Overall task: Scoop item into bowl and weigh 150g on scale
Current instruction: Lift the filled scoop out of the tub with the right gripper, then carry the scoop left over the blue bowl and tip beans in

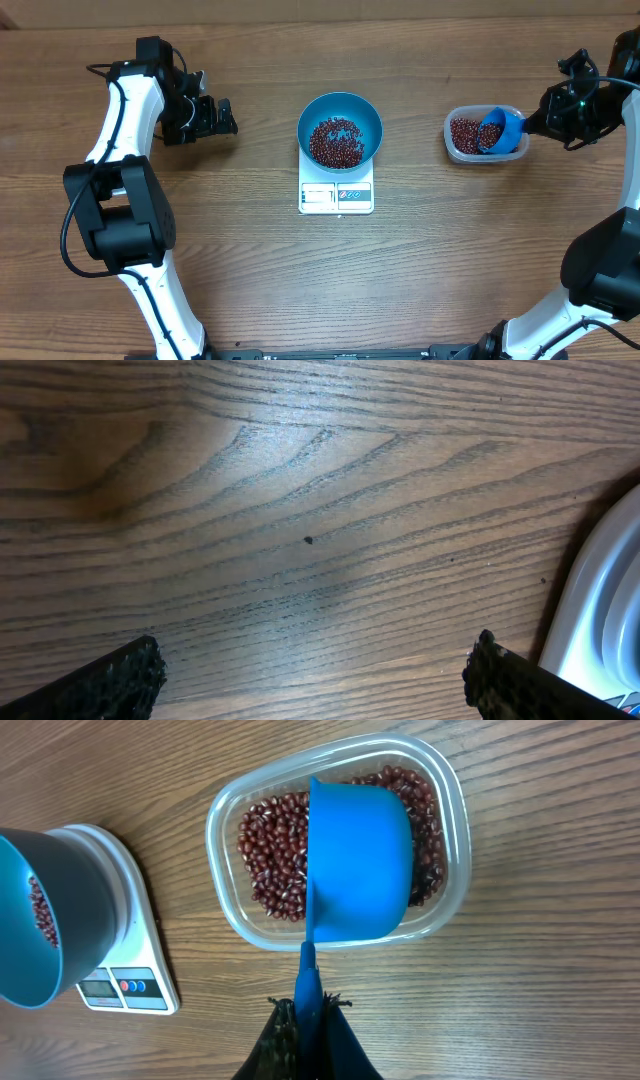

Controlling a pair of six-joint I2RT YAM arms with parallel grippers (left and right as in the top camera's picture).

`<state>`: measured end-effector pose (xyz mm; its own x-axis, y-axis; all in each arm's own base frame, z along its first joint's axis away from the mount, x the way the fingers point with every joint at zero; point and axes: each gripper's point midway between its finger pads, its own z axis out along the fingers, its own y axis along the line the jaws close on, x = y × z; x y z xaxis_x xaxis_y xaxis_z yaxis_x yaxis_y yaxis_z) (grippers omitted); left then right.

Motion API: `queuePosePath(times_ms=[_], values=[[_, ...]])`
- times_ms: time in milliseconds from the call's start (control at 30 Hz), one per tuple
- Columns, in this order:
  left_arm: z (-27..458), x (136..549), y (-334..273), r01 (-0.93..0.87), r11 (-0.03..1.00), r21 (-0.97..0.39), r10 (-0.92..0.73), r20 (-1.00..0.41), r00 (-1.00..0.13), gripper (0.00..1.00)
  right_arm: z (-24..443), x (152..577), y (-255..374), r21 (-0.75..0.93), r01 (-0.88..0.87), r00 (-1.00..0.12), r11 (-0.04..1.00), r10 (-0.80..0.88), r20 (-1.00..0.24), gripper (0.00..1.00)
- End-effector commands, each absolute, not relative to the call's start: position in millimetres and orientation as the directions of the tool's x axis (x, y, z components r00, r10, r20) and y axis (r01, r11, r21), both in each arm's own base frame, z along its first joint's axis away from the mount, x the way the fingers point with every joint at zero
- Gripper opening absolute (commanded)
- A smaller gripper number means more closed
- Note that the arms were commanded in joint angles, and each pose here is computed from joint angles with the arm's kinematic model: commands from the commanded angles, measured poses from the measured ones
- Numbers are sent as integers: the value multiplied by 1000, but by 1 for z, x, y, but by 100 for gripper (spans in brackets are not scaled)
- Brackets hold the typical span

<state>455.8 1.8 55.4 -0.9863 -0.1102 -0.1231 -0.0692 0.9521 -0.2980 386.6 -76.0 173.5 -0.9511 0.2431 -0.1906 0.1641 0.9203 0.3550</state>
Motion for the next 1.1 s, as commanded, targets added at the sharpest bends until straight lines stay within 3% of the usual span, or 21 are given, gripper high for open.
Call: queuePosePath(times_ms=[0,200,567,833,1067], values=[[54,458,-1,-47,955,-294,-88,-128,-988,100,197,389,-83,361,159,-929,919,262,-259,4],[54,458,-1,-48,955,-294,-89,-128,-988,100,217,395,-86,551,134,-889,823,345,-299,4],[54,458,-1,-48,955,-294,-88,-128,-988,100,228,390,-88,629,94,-878,771,362,-313,4],[54,458,-1,-48,955,-294,-89,-128,-988,100,282,403,-58,708,-125,-837,695,309,-452,4],[54,458,-1,-47,955,-294,-88,-128,-988,100,304,415,0,701,-252,-844,667,203,-496,4]])
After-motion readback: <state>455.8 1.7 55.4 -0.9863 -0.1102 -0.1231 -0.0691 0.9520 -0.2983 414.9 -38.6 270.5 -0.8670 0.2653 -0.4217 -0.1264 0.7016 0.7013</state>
